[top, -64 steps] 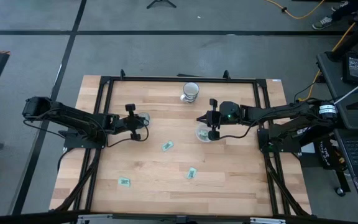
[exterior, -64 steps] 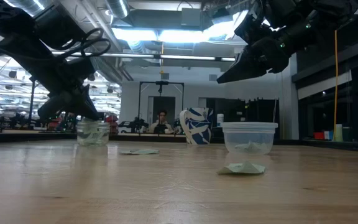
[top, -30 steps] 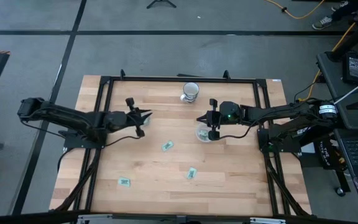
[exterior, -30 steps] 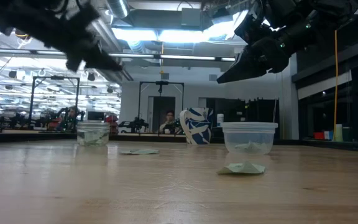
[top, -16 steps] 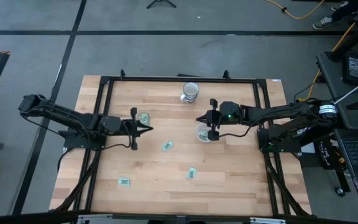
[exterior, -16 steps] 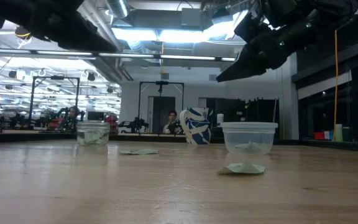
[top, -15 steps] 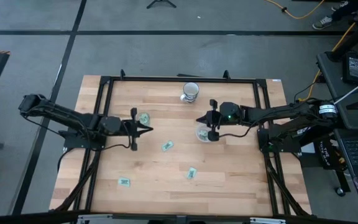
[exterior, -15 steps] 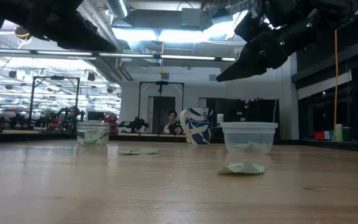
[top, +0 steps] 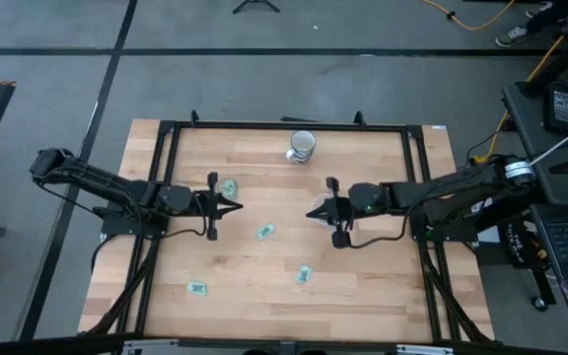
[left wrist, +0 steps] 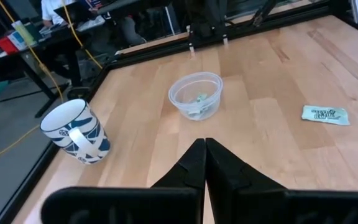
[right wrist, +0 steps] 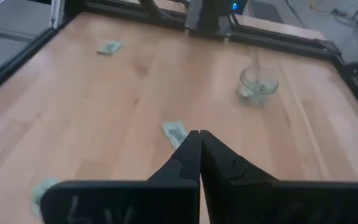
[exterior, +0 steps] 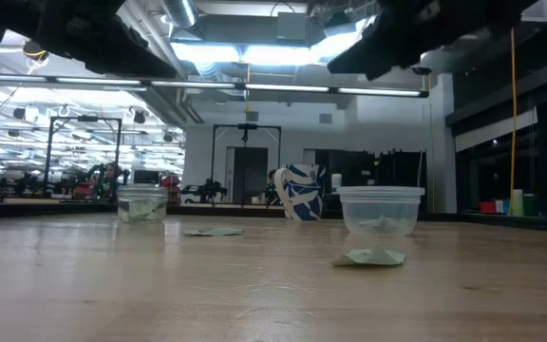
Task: Pick and place Stevia / Truvia into bins
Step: Put the stevia packet into the transparent container
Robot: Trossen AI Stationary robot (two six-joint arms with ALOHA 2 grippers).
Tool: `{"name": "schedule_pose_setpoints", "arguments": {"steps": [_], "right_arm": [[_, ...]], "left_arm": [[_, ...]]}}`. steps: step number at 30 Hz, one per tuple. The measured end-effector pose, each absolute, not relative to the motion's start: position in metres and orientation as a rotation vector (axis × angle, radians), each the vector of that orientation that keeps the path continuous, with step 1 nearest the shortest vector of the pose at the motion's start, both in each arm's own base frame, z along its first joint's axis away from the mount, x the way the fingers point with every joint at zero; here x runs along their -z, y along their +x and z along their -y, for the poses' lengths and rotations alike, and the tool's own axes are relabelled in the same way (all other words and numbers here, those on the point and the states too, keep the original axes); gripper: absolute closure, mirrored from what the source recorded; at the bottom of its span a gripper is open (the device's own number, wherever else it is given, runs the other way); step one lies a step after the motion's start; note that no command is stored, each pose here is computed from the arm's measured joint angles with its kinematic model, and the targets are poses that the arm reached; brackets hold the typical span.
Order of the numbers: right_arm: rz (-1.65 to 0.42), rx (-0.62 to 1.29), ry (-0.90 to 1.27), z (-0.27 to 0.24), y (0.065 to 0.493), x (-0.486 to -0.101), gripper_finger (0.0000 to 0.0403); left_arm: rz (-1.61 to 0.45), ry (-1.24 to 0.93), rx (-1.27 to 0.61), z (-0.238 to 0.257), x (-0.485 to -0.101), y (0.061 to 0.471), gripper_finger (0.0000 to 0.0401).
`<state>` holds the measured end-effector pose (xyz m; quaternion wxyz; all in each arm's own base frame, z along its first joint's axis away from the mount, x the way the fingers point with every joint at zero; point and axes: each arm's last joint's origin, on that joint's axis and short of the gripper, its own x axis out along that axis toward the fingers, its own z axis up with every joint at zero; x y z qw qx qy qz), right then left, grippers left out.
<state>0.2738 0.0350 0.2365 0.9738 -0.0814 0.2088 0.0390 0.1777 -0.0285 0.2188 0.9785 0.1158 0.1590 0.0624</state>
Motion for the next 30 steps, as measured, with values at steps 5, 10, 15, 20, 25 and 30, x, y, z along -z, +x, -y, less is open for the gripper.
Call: {"name": "schedule_pose_setpoints", "arguments": {"steps": [5, 10, 15, 20, 25, 30], "right_arm": [[-0.454, -0.037, -0.163, -0.055, 0.274, -0.239, 0.0401], [-0.499, -0.084, -0.088, -0.086, 0.282, -0.231, 0.0401], [-0.608, -0.149, -0.072, -0.123, 0.295, -0.216, 0.0402], [-0.806, -0.100, -0.091, -0.150, 0.312, -0.210, 0.0402], [-0.975, -0.058, -0.093, -0.177, 0.329, -0.210, 0.0402], [-1.035, -0.071, -0.108, -0.208, 0.338, -0.209, 0.0402]], "left_arm": [[-0.322, 0.269, -0.120, 0.029, -0.219, 0.178, 0.0400], [-0.286, 0.260, -0.112, 0.030, -0.220, 0.184, 0.0399], [-0.302, 0.257, -0.068, 0.033, -0.215, 0.189, 0.0398], [-0.318, 0.266, -0.067, 0.035, -0.219, 0.199, 0.0400], [-0.346, 0.322, -0.026, 0.046, -0.220, 0.211, 0.0399], [-0.369, 0.378, 0.041, 0.061, -0.217, 0.219, 0.0398]]}}
